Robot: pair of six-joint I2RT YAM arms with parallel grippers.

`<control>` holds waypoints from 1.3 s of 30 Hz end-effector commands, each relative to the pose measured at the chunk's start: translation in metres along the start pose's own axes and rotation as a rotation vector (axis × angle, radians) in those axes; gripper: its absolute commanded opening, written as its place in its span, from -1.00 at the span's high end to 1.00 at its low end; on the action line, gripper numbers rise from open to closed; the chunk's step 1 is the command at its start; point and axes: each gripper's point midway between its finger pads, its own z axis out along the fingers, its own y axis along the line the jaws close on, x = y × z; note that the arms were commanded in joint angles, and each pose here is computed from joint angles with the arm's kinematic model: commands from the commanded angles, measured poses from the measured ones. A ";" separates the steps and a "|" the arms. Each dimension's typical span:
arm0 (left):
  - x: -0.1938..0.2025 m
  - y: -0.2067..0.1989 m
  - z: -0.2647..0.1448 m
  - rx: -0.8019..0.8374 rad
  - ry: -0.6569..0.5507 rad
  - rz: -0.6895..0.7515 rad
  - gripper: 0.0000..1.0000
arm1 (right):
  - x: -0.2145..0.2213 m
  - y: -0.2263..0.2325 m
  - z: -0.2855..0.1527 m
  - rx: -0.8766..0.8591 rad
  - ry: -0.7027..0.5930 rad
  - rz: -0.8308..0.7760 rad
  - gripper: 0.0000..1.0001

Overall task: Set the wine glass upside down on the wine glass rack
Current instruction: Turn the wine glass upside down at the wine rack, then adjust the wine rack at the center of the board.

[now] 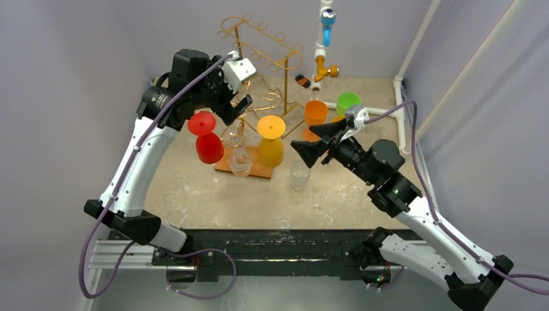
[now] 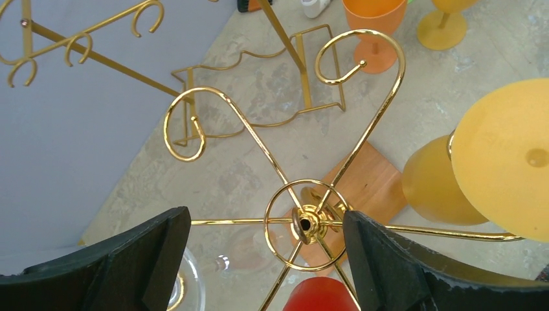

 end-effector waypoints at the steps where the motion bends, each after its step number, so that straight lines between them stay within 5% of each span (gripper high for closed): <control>1: 0.001 -0.004 -0.010 0.002 0.017 -0.048 -0.80 | -0.045 -0.010 0.013 0.072 -0.022 -0.006 -0.70; 8: 0.008 -0.004 -0.010 0.005 0.046 -0.016 -0.07 | -0.069 -0.034 0.062 0.105 0.022 0.043 -0.66; 25: 0.025 -0.006 -0.005 0.014 0.096 0.038 0.28 | -0.043 -0.059 0.153 0.068 0.126 0.084 -0.50; 39: 0.036 0.002 -0.002 -0.035 0.127 0.074 0.46 | -0.012 -0.051 0.149 -0.007 0.170 0.149 0.23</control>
